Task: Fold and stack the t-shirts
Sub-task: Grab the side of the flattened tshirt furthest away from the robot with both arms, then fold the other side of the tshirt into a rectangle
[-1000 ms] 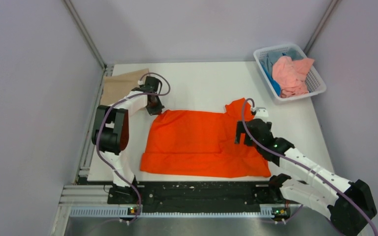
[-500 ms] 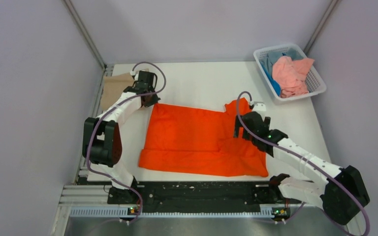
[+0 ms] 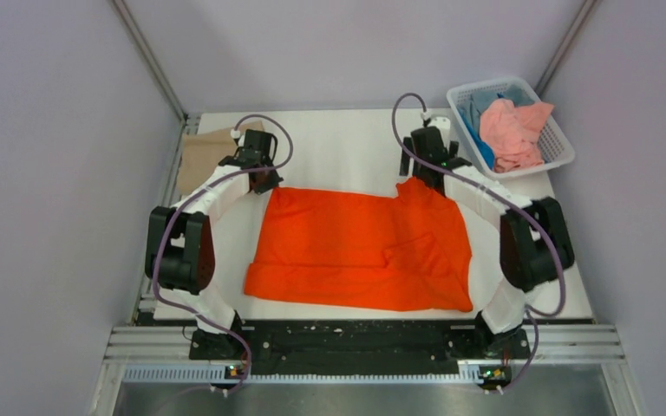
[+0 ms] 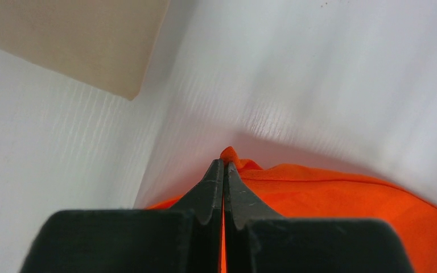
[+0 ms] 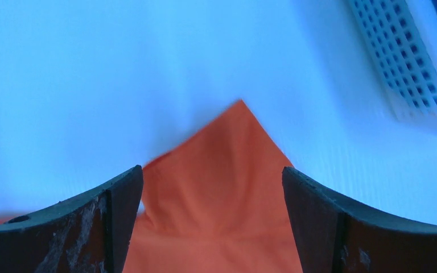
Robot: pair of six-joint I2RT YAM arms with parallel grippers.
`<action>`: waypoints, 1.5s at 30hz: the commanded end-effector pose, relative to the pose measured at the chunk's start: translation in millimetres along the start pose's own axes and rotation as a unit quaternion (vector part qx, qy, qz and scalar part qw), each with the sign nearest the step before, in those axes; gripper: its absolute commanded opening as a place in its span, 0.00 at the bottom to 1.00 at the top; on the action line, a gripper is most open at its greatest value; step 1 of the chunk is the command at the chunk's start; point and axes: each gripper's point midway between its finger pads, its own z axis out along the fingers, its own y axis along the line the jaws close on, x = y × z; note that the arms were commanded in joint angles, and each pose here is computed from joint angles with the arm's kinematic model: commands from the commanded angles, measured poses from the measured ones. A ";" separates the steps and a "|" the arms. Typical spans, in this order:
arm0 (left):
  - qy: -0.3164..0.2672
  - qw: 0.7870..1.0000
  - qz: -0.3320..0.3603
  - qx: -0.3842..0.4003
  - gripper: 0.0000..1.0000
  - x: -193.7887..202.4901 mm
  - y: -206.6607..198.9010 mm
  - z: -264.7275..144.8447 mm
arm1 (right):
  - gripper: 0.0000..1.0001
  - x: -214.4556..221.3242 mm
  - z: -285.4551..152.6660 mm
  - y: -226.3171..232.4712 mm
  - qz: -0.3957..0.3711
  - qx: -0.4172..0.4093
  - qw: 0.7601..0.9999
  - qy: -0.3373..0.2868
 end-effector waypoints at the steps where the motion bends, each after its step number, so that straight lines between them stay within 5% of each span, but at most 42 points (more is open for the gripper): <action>1: -0.023 1.000 -0.003 0.018 0.00 -11.6 -8.4 -5.6 | 0.88 -11.8 56.4 3.0 -0.018 0.023 0.999 0.026; 6: -0.023 1.000 0.001 0.007 0.00 -10.8 -4.3 -2.9 | 0.79 5.2 98.8 9.8 -0.036 0.037 0.996 0.073; 14: -0.016 1.000 0.002 -0.006 0.00 -6.3 0.6 1.1 | 0.69 43.2 95.6 4.5 -0.035 0.031 0.993 0.111; 20: -0.013 1.000 -0.001 -0.001 0.00 -4.9 -1.1 1.4 | 0.23 34.1 76.3 -5.5 -0.019 0.041 0.995 0.090; 23: -0.012 1.000 -0.004 0.001 0.00 -2.9 -0.3 -0.8 | 0.09 13.3 59.5 -3.5 -0.005 0.024 0.998 0.063; 30: -0.016 0.999 -0.021 0.020 0.00 9.4 4.6 -17.1 | 0.00 0.2 6.9 -2.8 0.006 -0.030 0.999 0.031; 45: 0.015 0.998 -0.047 0.031 0.00 92.0 43.8 -56.8 | 0.00 72.8 -85.6 -27.9 0.048 -0.095 0.993 0.054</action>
